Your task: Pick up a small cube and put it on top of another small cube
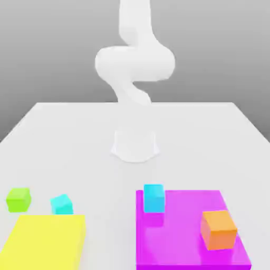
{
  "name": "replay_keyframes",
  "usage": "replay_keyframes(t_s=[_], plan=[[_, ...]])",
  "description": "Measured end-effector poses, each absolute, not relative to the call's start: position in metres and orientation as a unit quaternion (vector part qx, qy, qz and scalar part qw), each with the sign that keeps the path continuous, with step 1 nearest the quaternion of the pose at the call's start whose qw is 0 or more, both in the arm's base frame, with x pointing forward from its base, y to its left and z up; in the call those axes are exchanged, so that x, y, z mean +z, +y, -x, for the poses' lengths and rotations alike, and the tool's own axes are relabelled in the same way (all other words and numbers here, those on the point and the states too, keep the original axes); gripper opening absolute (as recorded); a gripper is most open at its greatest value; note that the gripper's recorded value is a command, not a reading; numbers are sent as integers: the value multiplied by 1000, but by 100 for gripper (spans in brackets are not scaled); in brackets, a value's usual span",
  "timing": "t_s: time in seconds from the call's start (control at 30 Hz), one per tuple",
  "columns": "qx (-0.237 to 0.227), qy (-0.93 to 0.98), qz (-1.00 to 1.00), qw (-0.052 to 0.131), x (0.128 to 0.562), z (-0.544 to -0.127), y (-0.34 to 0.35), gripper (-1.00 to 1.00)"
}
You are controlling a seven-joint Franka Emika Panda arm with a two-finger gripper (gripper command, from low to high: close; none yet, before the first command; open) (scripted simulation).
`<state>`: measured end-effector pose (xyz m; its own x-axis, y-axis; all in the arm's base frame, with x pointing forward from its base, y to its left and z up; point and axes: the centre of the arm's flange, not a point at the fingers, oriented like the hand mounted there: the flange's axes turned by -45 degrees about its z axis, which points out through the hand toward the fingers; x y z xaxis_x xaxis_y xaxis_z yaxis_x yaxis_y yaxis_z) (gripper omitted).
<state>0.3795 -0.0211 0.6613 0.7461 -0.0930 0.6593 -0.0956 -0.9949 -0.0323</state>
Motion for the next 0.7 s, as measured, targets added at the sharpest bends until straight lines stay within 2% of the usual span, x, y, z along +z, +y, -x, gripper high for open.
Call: replay_keyframes(t_s=[0.17,0.33,0.5,0.7], plan=[[267,-153,-951,9,540,-426,-78,0],[185,-251,-950,11,422,-428,-132,0],[102,-347,-932,9,309,-395,-176,0],[9,-452,-892,1,196,-326,-201,0]])
